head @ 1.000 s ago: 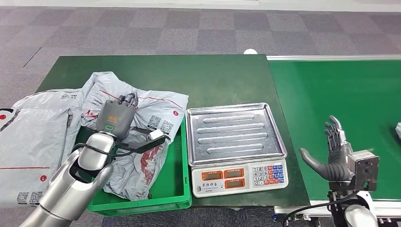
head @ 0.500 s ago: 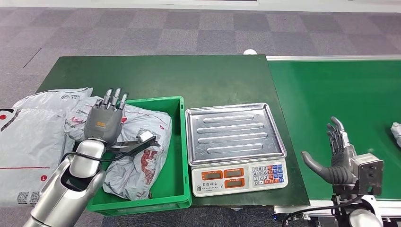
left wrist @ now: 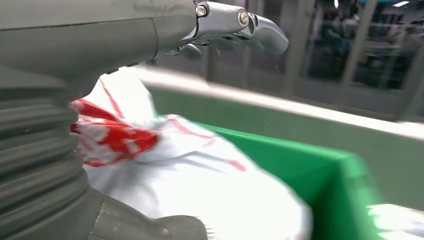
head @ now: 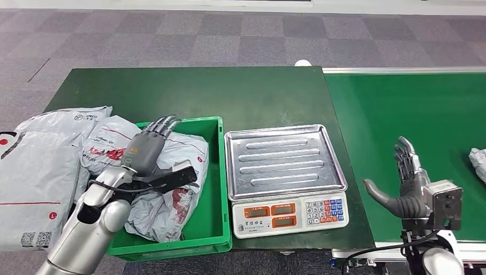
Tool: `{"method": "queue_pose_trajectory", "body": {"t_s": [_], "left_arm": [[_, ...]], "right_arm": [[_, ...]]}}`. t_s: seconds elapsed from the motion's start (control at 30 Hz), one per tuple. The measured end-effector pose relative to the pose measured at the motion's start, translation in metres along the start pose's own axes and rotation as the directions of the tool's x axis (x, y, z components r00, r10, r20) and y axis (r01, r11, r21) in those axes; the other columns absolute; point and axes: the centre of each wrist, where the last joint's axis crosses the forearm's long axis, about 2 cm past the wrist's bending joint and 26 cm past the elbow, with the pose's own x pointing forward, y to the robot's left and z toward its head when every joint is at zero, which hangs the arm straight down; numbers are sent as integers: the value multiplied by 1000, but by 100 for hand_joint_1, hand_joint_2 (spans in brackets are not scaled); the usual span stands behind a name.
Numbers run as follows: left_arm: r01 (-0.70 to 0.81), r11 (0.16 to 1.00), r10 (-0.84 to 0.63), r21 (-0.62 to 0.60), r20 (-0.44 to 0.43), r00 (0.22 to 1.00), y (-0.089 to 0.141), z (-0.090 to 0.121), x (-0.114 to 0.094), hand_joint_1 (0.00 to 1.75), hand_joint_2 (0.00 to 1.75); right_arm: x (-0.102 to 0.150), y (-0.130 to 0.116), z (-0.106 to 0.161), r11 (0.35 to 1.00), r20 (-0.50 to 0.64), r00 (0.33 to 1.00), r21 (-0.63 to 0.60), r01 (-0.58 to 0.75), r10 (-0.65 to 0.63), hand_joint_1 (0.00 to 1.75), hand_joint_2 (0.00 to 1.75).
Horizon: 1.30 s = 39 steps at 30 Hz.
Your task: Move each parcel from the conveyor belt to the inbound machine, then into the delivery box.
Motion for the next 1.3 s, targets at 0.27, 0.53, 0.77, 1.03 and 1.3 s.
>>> {"method": "queue_pose_trajectory", "body": {"t_s": [0.27,0.53,0.77,1.03,1.3], "left_arm": [[-201,979,198,38,75,977,13,-17,6,0,175],[-836,545,786,-56,381,487,2,-45,39,0,175],[-941,291,904,-174,372,211,-14,-68,77,0,175],[-969,143,955,-204,286,81,-34,-88,99,0,175],[-972,144,965,-185,243,97,-46,-104,107,0,175]], "right_arm": [[-3,2,-14,1000,0,1000,3,12,-12,0,175],[-8,29,-50,999,13,1000,30,15,-15,0,175],[-12,41,-62,998,2,999,48,34,-34,0,44],[-19,80,-91,979,-33,999,202,29,-23,0,175],[-32,125,-117,953,-96,995,302,1,29,0,175]]}}
